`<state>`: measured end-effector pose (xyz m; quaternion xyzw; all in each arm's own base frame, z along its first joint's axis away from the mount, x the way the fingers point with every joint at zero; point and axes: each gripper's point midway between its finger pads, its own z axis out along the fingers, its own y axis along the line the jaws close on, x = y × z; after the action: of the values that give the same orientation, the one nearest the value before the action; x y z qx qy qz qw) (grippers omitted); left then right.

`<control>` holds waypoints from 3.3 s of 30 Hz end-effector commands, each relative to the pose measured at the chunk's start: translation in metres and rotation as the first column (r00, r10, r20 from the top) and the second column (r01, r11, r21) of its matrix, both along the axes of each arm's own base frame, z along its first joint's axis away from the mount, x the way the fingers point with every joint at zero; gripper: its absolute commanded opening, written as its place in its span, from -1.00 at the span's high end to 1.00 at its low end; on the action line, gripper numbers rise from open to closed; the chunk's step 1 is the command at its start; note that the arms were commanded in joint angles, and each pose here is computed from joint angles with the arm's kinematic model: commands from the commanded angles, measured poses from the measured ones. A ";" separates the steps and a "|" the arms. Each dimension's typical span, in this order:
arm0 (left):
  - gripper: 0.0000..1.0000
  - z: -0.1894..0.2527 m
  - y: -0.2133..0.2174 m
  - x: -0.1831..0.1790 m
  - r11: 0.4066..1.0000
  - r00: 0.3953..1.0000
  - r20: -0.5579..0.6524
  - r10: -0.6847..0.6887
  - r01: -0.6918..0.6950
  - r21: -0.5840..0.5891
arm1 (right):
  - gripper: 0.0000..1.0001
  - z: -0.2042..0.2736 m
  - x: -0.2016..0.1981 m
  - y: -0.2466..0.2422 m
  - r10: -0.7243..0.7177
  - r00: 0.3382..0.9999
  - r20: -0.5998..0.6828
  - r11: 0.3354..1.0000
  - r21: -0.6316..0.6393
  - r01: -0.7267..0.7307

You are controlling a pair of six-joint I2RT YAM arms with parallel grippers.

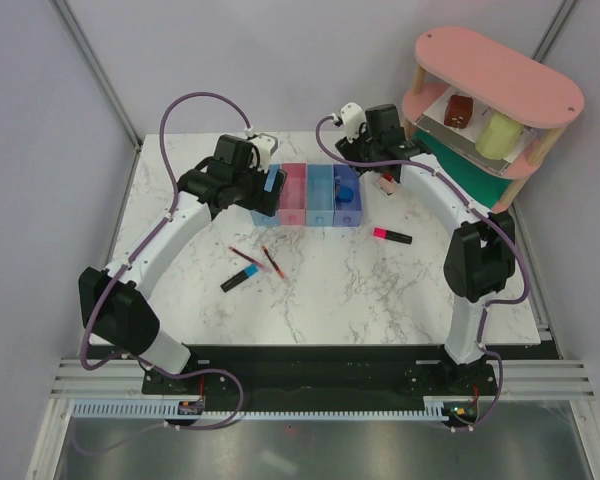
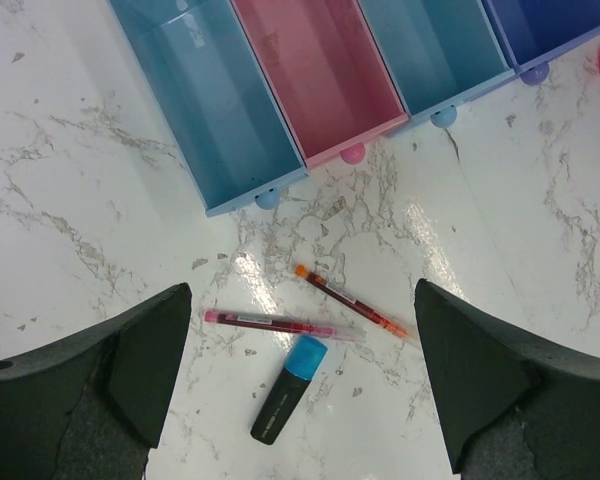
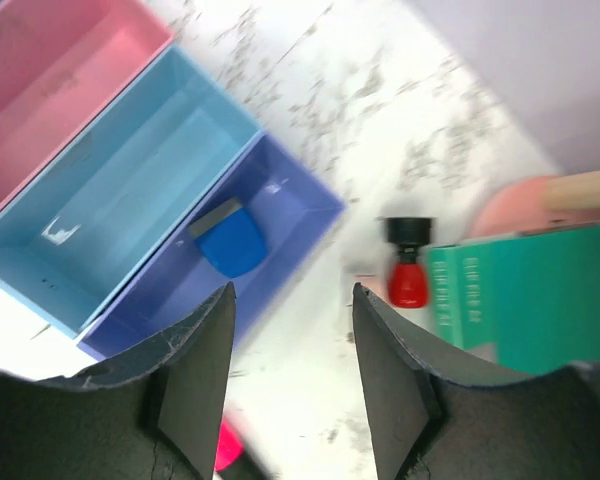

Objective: Sort the stationery into containers
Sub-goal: Place the stationery in the storage box, then pick up the stationery from the center of the board.

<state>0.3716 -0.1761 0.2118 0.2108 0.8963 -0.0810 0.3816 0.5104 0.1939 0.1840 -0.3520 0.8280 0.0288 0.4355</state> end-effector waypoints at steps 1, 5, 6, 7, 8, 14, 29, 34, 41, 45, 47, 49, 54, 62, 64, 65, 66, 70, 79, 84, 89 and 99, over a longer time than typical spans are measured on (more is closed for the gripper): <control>-0.99 0.020 -0.003 -0.005 0.997 0.996 0.056 -0.068 0.069 -0.018 | -0.15 0.026 0.018 -0.025 -0.057 0.992 0.111 0.995 -0.081 0.066; -0.99 0.024 -0.003 -0.008 0.996 0.994 0.068 -0.081 0.083 -0.018 | -0.15 0.011 0.045 -0.048 -0.104 0.989 0.108 0.988 -0.102 0.115; -0.99 0.023 -0.003 -0.010 0.996 0.994 0.068 -0.086 0.087 -0.015 | -0.15 0.008 0.051 -0.051 -0.109 0.988 0.109 0.987 -0.110 0.121; -0.99 0.023 -0.002 -0.010 0.996 0.994 0.067 -0.086 0.087 -0.012 | -0.15 0.002 0.062 -0.052 -0.114 0.987 0.110 0.986 -0.113 0.126; -0.99 0.024 -0.001 -0.012 0.996 0.994 0.071 -0.089 0.090 -0.010 | -0.18 0.000 0.068 -0.056 -0.113 0.987 0.115 0.984 -0.125 0.127; -0.99 0.022 0.006 -0.014 0.995 0.993 0.076 -0.094 0.093 0.026 | -0.47 -0.018 0.107 -0.064 -0.117 0.982 0.145 0.977 -0.160 0.140; -0.99 0.017 0.016 -0.020 0.993 0.993 0.074 -0.095 0.090 0.071 | -0.69 -0.074 0.135 -0.090 -0.146 0.983 0.113 0.969 -0.181 0.165; -0.99 0.014 0.023 -0.020 0.993 0.994 0.076 -0.074 0.067 0.099 | -0.71 -0.095 0.134 -0.093 -0.136 0.987 0.081 0.971 -0.185 0.149; -0.99 0.014 0.029 -0.020 0.991 0.994 0.086 -0.065 0.054 0.126 | -0.71 -0.109 0.133 -0.089 -0.094 0.994 0.052 0.983 -0.154 0.101; -0.99 0.012 0.030 -0.019 0.989 0.995 0.083 -0.062 0.051 0.137 | -0.72 -0.116 0.131 -0.083 -0.066 0.997 0.037 0.987 -0.144 0.070; -0.99 0.012 0.030 -0.018 0.989 0.994 0.083 -0.064 0.052 0.142 | -0.72 -0.118 0.129 -0.081 -0.058 0.998 0.030 0.989 -0.138 0.061; -0.99 0.011 0.031 -0.017 0.989 0.995 0.082 -0.060 0.047 0.143 | -0.72 -0.123 0.127 -0.082 -0.053 0.998 0.020 0.988 -0.143 0.055; -0.99 0.009 0.030 -0.017 0.988 0.995 0.079 -0.061 0.049 0.147 | -0.72 -0.141 0.121 -0.082 -0.039 0.999 -0.013 0.986 -0.161 0.036; -0.99 0.010 0.032 -0.016 0.986 0.995 0.082 -0.062 0.048 0.157 | -0.67 -0.151 0.123 -0.079 -0.027 0.999 -0.025 0.989 -0.148 0.023; -0.99 0.009 0.032 -0.016 0.986 0.995 0.081 -0.060 0.047 0.157 | -0.63 -0.154 0.124 -0.079 -0.024 0.999 -0.028 0.989 -0.147 0.020; -0.99 0.009 0.032 -0.016 0.986 0.995 0.082 -0.063 0.049 0.158 | -0.61 -0.156 0.123 -0.077 -0.022 0.999 -0.034 0.989 -0.145 0.016; -0.99 0.009 0.032 -0.016 0.986 0.995 0.081 -0.059 0.046 0.158 | -0.60 -0.157 0.124 -0.077 -0.020 0.999 -0.032 0.989 -0.145 0.016; -0.99 0.007 0.032 -0.015 0.986 0.995 0.077 -0.062 0.049 0.161 | -0.49 -0.161 0.119 -0.075 -0.008 0.999 -0.051 0.991 -0.135 0.001; -0.99 0.008 0.033 -0.015 0.985 0.995 0.080 -0.063 0.049 0.165 | -0.10 -0.169 0.112 -0.077 0.006 0.997 -0.078 0.989 -0.147 -0.017; -0.99 0.009 0.032 -0.014 0.985 0.995 0.083 -0.064 0.050 0.164 | 0.12 -0.164 0.112 -0.075 0.005 0.997 -0.072 0.989 -0.146 -0.015; -0.99 0.009 0.030 -0.013 0.987 0.995 0.082 -0.064 0.051 0.152 | 0.17 -0.152 0.115 -0.077 -0.011 0.999 -0.049 0.990 -0.144 0.003; -0.99 0.014 0.029 -0.015 0.989 0.994 0.090 -0.067 0.054 0.139 | 0.23 -0.103 0.122 -0.065 -0.022 0.999 0.024 0.995 -0.094 0.024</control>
<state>0.3538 -0.1472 0.2120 0.2599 0.8852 -0.0204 0.3853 0.6307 0.1189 0.0373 -0.3734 0.8364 -0.0253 0.4005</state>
